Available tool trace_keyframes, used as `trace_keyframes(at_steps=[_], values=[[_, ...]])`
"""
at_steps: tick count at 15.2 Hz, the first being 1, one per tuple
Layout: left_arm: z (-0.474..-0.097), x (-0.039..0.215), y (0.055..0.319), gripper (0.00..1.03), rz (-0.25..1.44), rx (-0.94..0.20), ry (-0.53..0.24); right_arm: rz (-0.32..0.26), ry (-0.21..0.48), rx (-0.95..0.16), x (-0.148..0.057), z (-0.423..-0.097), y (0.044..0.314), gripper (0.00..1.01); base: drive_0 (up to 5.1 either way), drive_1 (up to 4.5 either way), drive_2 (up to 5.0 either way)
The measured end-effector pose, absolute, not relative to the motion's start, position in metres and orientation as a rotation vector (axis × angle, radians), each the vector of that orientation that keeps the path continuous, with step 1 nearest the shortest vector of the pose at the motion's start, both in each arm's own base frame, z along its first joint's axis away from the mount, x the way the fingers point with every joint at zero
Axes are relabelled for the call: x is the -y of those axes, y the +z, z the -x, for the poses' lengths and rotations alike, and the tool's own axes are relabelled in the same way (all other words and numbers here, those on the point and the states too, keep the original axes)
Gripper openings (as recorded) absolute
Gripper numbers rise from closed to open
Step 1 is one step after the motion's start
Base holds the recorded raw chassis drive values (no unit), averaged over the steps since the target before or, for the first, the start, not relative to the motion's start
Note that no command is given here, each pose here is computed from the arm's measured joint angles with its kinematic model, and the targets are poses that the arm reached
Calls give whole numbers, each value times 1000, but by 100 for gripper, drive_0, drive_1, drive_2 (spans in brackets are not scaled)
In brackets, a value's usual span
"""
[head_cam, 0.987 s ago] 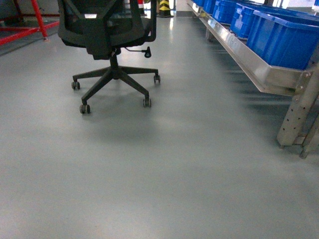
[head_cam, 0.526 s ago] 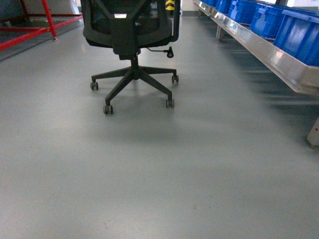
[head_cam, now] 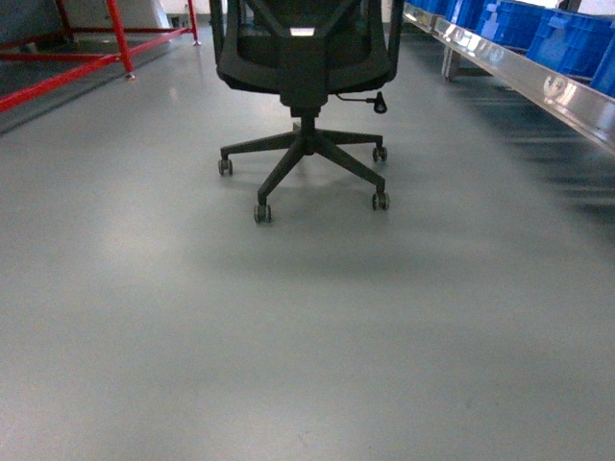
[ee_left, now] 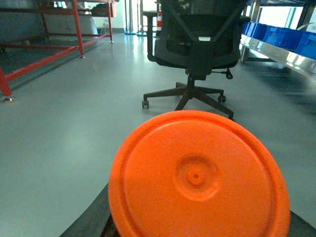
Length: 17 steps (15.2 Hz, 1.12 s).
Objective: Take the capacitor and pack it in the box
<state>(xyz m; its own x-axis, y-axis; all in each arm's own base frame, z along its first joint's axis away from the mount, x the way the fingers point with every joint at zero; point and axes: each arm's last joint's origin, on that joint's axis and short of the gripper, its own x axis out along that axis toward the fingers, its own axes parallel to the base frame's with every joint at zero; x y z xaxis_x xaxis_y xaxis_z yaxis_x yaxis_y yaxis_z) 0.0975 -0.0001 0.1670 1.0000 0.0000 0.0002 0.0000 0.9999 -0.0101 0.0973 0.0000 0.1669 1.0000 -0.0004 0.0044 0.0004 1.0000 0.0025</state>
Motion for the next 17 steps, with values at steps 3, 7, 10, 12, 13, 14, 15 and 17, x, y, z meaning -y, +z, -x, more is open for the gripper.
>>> trace_keyframes(at_steps=[3,7,10,12,13,14,15,17], values=[[-98,0,167,44,10,-4,0,-2,0,2,0,-97,167,98,-501,244,244],[-98,0,167,44,10,-3,0,-2,0,4,0,-97,167,98,-499,247,247],[-98,0,167,44,10,-5,-1,-2,0,-1,0,-97,166,98,-495,251,251],[-98,0,167,44,10,-4,0,-2,0,4,0,-97,167,98,-501,245,245],[-98,0,167,44,10,-4,0,-2,0,1,0,-97,166,98,-511,235,235],[-98,0,167,44,10,-4,0,-2,0,1,0,-97,167,98,-511,235,235],[-98,0,167,44,10,-2,0,-2,0,3,0,-97,167,98,-508,238,238],[-98,0,167,44,10,-2,0,-2,0,3,0,-97,167,98,-500,245,245]])
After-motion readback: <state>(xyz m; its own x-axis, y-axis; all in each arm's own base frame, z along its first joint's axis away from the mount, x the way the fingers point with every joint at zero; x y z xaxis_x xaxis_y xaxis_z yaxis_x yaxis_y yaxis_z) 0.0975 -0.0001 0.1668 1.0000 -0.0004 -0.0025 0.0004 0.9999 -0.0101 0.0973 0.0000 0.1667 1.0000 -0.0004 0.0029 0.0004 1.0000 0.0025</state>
